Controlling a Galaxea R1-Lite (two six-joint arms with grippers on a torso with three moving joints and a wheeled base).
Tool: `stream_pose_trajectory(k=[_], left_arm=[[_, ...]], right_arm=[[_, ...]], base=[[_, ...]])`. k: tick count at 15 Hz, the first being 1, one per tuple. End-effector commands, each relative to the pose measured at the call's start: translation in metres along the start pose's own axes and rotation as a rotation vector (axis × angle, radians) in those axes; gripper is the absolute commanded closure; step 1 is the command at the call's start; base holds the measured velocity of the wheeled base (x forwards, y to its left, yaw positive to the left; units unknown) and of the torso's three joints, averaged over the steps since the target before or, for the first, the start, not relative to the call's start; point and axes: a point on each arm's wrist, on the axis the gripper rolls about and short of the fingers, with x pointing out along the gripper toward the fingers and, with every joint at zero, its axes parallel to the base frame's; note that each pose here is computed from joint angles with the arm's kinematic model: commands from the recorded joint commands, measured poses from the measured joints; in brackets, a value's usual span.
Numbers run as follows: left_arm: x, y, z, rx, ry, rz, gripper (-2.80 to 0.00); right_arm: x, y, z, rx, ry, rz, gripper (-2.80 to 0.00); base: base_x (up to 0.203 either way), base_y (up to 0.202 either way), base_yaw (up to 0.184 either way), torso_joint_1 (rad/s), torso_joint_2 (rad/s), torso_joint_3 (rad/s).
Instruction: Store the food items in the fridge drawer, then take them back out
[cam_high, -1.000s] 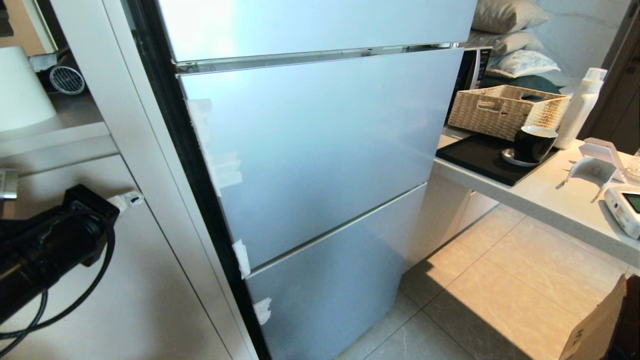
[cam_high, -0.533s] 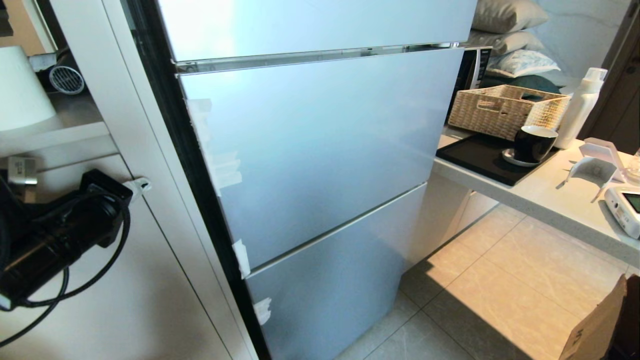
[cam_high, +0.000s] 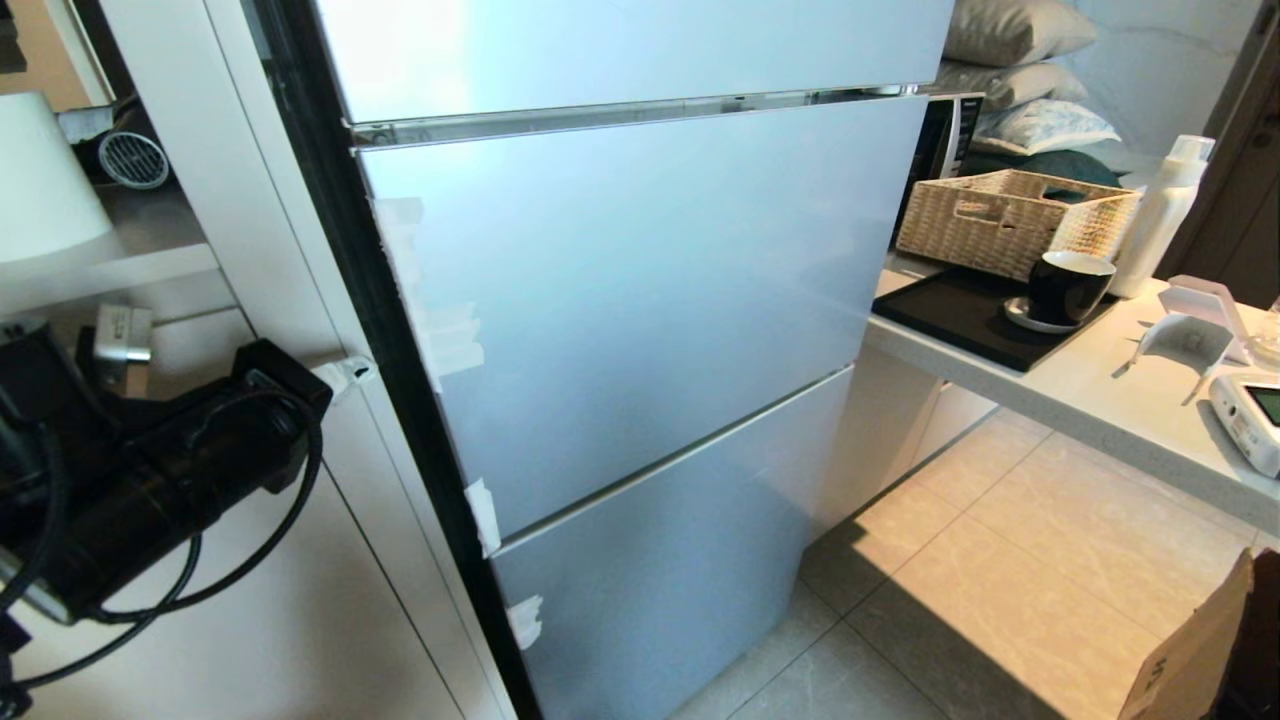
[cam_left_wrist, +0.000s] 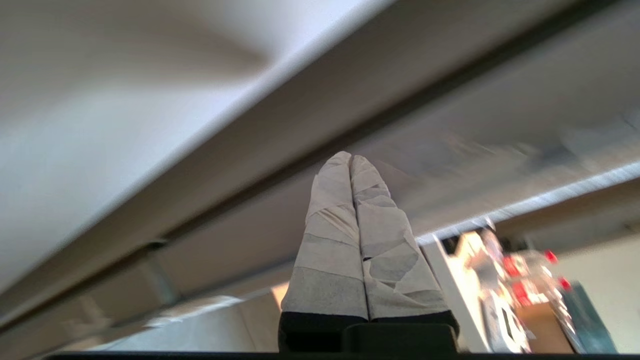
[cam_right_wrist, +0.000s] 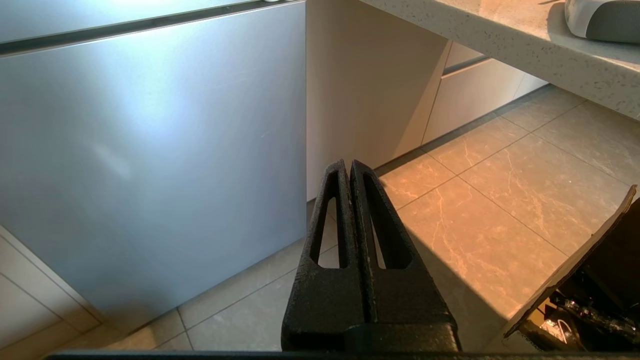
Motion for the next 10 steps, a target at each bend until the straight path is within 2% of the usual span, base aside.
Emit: stream_pose_trajectory(k=[1, 5, 10], left_arm=[[0.007, -0.006, -0.002, -0.005, 0.010, -0.024, 0.00], [0.021, -0.005, -0.005, -0.006, 0.019, -0.017, 0.00], [0.017, -0.020, -0.018, -0.007, 0.067, -0.074, 0.00]], right_arm=[[0.000, 0.000, 0.000, -0.001, 0.001, 0.001, 0.00], [0.000, 0.000, 0.000, -0.001, 0.001, 0.001, 0.00], [0.000, 0.000, 0.000, -0.001, 0.001, 0.001, 0.00]], base=[[0.000, 0.000, 0.000, 0.000, 0.00, 0.000], [0.000, 0.000, 0.000, 0.000, 0.00, 0.000], [0.000, 0.000, 0.000, 0.000, 0.00, 0.000]])
